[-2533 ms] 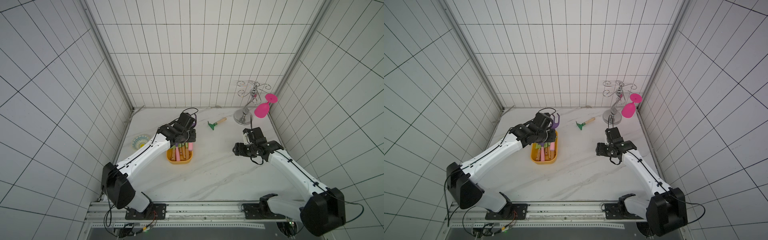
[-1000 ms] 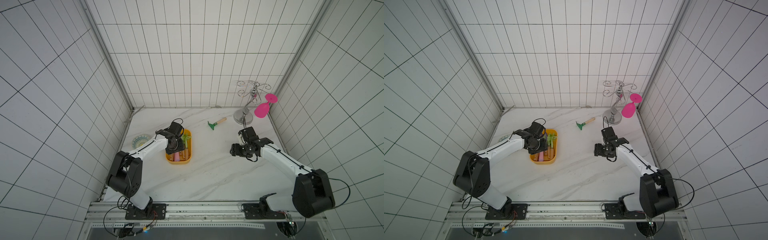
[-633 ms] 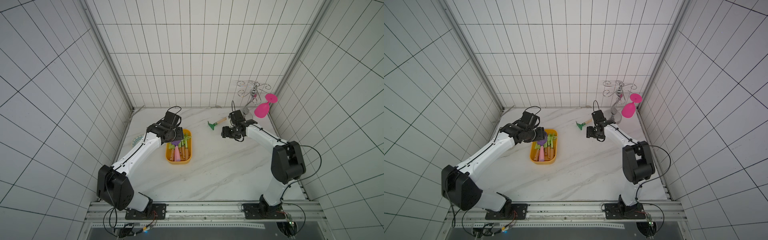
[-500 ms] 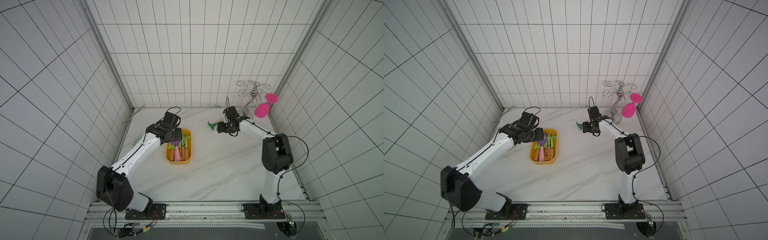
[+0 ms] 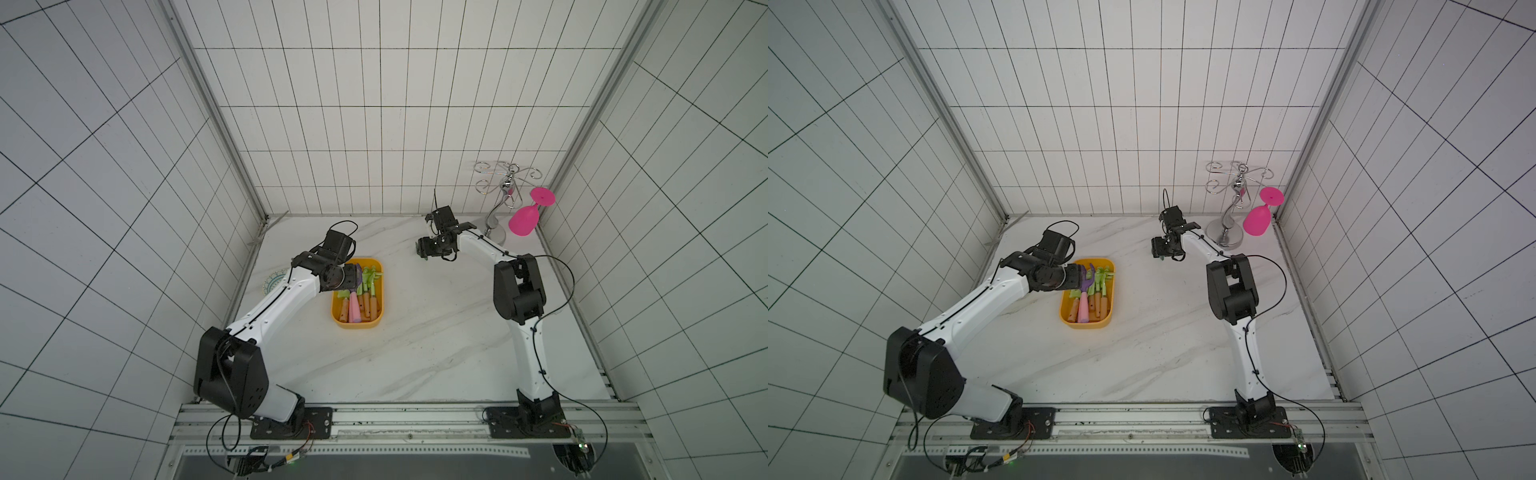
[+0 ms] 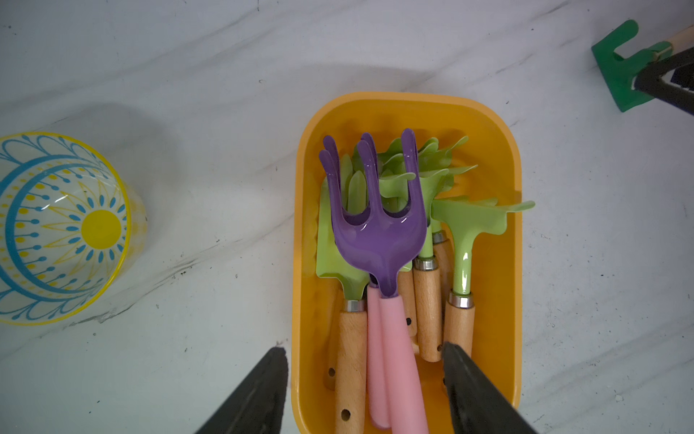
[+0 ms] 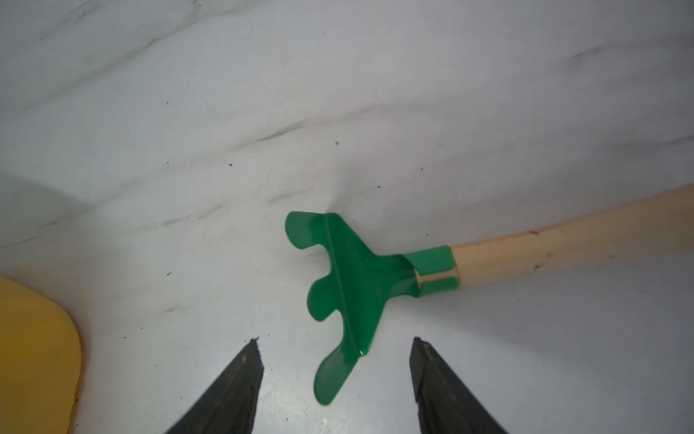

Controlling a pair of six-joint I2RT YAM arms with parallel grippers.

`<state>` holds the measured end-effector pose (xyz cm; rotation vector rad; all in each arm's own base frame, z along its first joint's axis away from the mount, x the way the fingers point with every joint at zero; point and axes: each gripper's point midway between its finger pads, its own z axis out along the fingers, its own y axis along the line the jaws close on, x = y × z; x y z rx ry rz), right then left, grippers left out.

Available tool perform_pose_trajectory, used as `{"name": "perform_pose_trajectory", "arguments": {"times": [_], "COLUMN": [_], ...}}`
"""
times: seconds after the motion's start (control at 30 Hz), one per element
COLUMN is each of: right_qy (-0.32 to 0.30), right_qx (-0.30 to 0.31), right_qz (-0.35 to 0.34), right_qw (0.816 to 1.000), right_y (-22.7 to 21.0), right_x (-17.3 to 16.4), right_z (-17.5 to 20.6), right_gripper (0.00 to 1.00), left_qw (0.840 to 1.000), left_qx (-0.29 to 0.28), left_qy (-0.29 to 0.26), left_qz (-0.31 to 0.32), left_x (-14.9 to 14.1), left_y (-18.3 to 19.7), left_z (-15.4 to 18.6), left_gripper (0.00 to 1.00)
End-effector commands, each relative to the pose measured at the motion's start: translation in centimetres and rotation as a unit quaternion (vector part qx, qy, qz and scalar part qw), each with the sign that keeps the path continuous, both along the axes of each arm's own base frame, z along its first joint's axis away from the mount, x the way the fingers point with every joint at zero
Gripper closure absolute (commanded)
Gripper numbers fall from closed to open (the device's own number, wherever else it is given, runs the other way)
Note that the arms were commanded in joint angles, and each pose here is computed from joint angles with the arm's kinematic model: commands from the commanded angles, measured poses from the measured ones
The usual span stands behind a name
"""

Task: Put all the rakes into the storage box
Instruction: Pick up the rake at the center of the board.

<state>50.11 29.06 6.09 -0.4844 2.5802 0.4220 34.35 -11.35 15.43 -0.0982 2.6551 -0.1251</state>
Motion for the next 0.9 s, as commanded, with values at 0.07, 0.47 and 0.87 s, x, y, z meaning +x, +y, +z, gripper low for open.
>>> {"name": "perform_pose_trajectory", "arguments": {"times": [0.07,0.47,0.87], "right_qy": [0.014,0.045,-0.031], "right_qx": [0.013,0.056,-0.109], "right_qz": [0.031,0.076,0.126], "right_qw": [0.999,0.994,0.985], "right_y": [3.2,8.8,-0.8], "right_x": [-1.9,-6.1,-3.3], "right_z": [0.0,0.4,2.8], "right_gripper": [0.35,0.34,0.29], "left_qw": [1.0,1.0,1.0], "left_qx": [-0.002,-0.01,-0.016], "left_qy": [0.005,0.015,0.008], "left_qz": [-0.007,-0.004,-0.006], "left_x": [0.5,0.2,-0.6], "left_y": [0.3,0.6,0.7], "left_z": [-0.9,-1.4,-0.7], "left_gripper": [0.33,0.33,0.33]}}
